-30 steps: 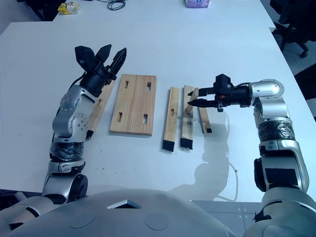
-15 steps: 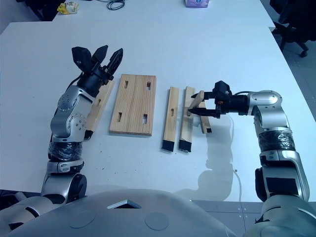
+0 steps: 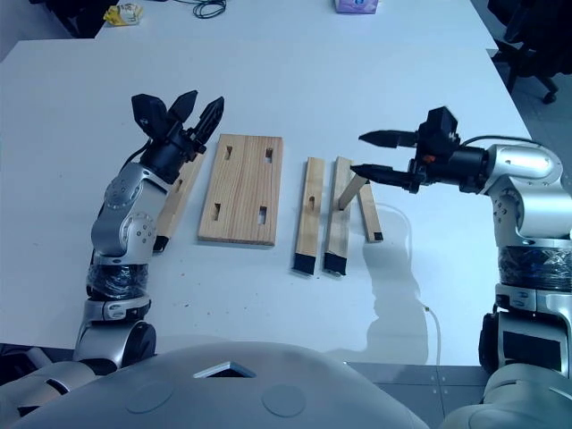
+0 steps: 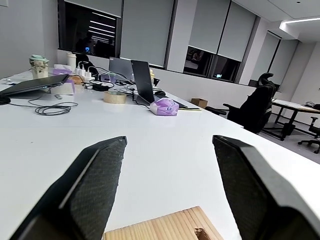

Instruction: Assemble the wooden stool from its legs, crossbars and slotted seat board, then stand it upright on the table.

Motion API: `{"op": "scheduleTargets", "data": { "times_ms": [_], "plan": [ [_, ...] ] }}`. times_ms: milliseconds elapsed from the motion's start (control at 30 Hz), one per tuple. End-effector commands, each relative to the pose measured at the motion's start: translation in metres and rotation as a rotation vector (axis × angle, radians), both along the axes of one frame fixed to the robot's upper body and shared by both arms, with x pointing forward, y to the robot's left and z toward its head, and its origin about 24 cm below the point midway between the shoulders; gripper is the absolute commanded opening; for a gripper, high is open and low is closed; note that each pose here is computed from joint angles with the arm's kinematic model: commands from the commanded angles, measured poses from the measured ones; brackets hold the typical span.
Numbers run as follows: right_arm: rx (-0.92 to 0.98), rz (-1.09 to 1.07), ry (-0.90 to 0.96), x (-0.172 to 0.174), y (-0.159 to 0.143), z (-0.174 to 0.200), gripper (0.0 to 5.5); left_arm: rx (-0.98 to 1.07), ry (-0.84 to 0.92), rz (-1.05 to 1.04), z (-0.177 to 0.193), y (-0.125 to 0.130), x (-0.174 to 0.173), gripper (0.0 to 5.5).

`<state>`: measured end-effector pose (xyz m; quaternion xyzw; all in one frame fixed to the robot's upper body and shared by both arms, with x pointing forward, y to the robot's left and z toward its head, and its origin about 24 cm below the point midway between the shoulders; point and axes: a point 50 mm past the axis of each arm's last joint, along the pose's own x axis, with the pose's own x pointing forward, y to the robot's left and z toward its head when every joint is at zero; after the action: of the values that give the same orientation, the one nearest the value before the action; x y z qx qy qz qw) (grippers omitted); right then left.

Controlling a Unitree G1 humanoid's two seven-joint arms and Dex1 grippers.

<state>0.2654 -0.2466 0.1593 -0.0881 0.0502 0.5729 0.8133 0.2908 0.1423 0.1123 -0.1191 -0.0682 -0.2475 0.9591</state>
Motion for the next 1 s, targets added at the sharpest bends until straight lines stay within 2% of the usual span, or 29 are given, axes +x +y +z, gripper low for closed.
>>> {"op": "scheduleTargets", "data": {
  "times_ms": [33, 233, 433, 633, 767, 867, 1000],
  "plan": [
    [0.1, 0.015, -0.062, 0.0, 0.02, 0.015, 3.06, 0.004, 0.002, -0.043, 0.0, -0.004, -0.002, 3.19],
    [0.18, -0.05, -0.076, -0.008, 0.062, -0.005, 3.06, -0.028, 0.007, -0.02, 0.001, -0.004, 0.001, 3.19],
    [0.183, -0.114, -0.042, -0.009, 0.063, -0.022, 3.06, -0.025, 0.009, -0.022, 0.001, -0.003, 0.002, 3.19],
    [0.316, -0.164, -0.138, 0.001, 0.04, 0.02, 3.06, -0.03, 0.012, -0.018, 0.0, -0.002, 0.002, 3.19],
    [0.544, -0.163, -0.155, -0.002, 0.034, 0.046, 3.06, -0.033, 0.014, -0.019, 0.0, -0.002, 0.002, 3.19],
    [0.443, -0.165, -0.09, -0.005, 0.041, 0.021, 3.06, -0.028, 0.019, -0.022, -0.002, -0.003, 0.001, 3.19],
    [0.107, -0.289, 0.049, -0.002, 0.045, -0.057, 3.06, -0.022, 0.022, -0.028, -0.002, -0.004, 0.001, 3.19]
  ]
}}
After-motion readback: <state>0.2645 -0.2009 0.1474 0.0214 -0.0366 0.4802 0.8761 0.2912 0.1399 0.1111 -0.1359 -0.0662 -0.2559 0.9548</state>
